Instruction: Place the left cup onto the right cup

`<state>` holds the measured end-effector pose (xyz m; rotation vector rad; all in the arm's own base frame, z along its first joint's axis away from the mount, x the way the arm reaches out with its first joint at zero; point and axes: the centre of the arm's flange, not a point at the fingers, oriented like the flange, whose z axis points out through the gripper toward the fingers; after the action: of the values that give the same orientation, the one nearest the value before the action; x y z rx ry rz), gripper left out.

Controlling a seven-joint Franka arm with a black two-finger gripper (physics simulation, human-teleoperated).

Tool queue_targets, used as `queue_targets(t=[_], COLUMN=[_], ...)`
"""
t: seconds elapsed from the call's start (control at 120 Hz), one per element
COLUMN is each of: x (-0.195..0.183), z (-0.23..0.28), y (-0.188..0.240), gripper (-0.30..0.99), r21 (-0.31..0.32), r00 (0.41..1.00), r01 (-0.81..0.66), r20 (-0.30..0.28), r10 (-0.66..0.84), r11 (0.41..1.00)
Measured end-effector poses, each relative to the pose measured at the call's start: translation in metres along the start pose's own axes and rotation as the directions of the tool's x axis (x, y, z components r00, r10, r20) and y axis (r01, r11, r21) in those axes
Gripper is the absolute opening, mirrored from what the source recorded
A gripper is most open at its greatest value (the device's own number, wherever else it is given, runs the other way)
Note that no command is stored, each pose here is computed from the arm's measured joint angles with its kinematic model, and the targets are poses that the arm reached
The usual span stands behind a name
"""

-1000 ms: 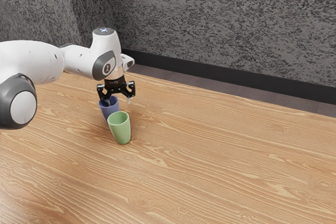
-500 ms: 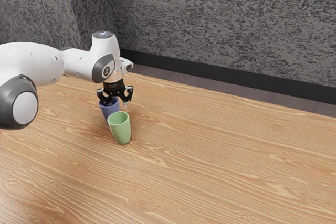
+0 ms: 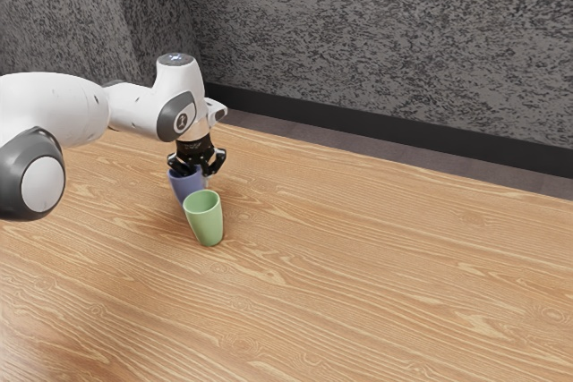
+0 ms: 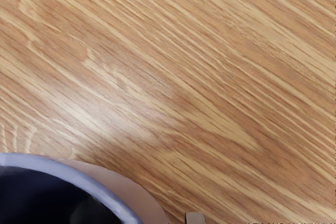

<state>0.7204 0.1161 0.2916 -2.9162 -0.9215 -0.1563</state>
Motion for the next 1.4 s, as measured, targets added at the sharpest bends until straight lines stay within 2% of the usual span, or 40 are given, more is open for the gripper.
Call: queue_targets(t=[0.5, 1.092, 1.4], x=[0.001, -0.013, -0.034], z=[-0.02, -0.106, -0.124], y=[0.001, 0.013, 0.026], gripper=[-0.05, -0.06, -0.06], r21=[-0.003, -0.005, 0.001], r00=[1.0, 0.998, 0.997], r01=[-0.002, -0.035, -0.065], r20=[-0.02, -0.047, -0.033], r10=[0.002, 0.035, 0.065], r11=[1.0, 0.999, 0.998])
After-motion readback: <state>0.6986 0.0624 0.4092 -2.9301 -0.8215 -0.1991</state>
